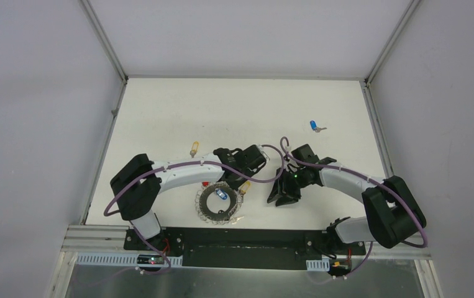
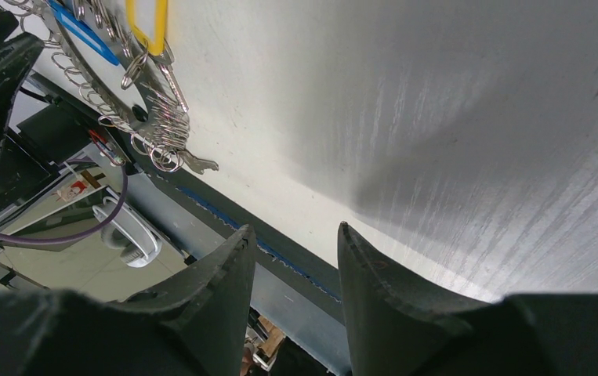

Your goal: Put the keys on the keyring

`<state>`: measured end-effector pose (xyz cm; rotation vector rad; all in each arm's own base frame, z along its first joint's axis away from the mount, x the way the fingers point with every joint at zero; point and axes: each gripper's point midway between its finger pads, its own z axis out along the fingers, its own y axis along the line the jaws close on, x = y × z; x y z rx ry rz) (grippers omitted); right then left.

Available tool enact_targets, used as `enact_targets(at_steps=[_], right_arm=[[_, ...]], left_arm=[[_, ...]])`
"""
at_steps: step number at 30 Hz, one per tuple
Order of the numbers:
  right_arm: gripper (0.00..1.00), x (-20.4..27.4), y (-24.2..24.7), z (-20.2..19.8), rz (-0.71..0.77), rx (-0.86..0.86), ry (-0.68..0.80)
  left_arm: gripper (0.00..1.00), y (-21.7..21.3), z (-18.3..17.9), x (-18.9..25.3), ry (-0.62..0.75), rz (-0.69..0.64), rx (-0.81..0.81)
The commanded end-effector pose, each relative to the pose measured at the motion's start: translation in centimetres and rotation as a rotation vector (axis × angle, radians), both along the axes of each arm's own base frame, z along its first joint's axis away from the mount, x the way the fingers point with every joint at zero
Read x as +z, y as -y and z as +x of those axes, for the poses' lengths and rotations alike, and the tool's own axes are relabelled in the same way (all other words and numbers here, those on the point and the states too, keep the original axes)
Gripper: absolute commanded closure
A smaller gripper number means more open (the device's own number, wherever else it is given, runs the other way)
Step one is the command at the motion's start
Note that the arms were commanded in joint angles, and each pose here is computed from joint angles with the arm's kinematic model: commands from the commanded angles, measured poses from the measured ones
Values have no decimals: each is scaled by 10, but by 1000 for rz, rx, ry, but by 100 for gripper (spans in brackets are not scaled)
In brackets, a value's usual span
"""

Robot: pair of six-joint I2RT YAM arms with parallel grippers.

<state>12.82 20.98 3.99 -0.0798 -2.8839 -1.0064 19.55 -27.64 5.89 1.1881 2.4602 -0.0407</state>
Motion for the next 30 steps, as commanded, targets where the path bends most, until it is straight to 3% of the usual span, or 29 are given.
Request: enact_targets(at_steps=[1,20,30], right_arm=[[54,4,-5,8,28,-3,27],[54,1,-4,6,23,-3,23],[54,0,-3,5,23,-5,21]], left_arm=[[83,1,5,1,9,-12,23],[78,6,1,-20,-42,12,12],[80,8,-2,-28,-67,11,7]])
